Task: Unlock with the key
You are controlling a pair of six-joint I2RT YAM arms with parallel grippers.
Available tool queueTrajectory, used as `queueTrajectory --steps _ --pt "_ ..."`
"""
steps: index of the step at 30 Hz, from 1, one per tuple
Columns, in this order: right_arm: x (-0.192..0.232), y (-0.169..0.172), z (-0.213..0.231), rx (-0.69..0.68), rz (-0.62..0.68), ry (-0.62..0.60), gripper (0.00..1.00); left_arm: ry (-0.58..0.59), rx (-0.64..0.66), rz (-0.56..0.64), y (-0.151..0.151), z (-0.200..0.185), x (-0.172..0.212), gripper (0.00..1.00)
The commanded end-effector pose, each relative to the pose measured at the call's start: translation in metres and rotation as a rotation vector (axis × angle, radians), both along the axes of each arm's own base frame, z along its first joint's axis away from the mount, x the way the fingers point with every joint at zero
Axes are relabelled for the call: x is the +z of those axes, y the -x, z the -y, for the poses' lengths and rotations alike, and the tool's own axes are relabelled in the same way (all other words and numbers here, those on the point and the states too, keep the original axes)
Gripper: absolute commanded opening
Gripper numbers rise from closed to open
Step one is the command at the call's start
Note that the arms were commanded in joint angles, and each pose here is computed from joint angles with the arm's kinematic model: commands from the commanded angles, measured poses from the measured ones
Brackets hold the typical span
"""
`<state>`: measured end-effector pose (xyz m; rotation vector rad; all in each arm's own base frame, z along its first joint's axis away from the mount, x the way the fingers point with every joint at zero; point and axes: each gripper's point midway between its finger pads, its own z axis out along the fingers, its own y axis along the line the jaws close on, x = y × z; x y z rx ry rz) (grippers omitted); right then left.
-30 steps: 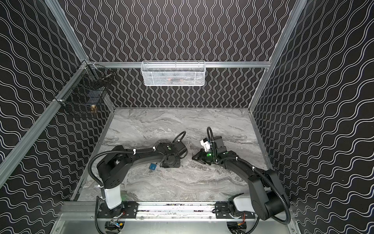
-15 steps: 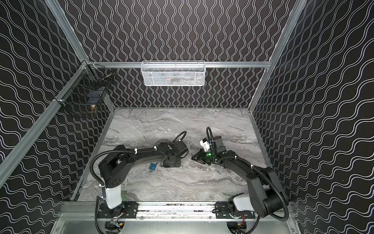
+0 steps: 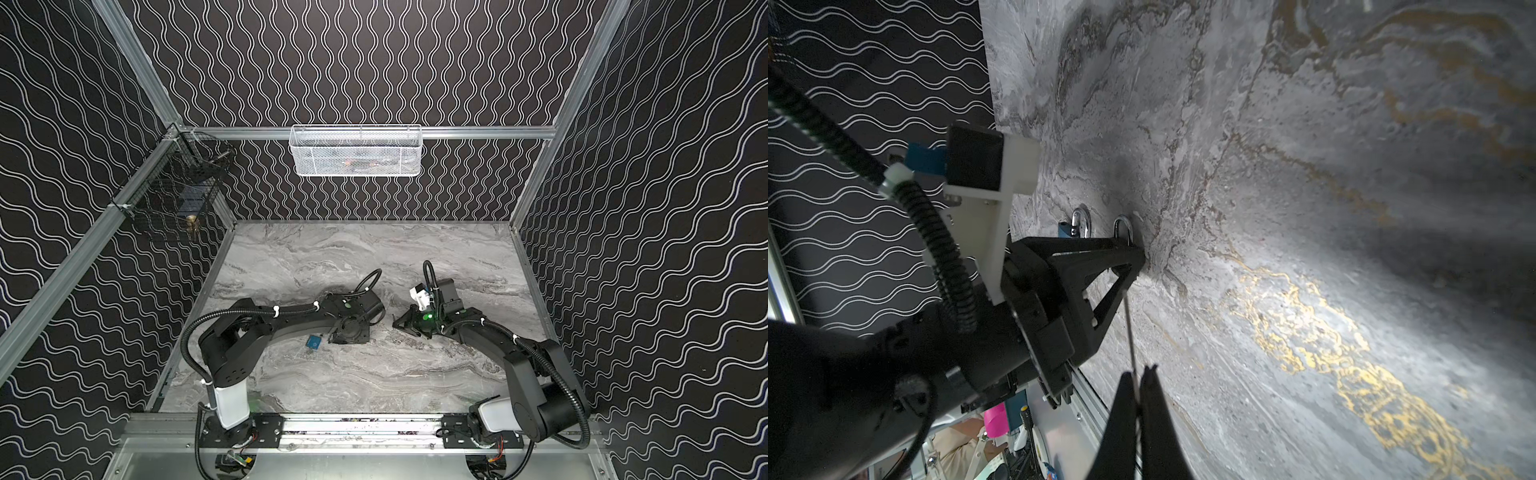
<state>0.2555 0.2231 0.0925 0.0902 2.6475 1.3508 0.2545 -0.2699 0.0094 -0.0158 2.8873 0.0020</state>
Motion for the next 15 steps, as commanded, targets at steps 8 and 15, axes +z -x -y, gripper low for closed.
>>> queueTrajectory --steps 8,15 --pt "0.007 -0.005 -0.004 0.0 0.025 -0.024 0.0 -0.002 -0.006 -0.083 0.014 -0.003 -0.014 0.34" --pt "0.01 -0.005 -0.005 0.009 0.033 -0.031 0.0 0.04 -0.013 -0.022 0.004 0.005 0.008 0.27"
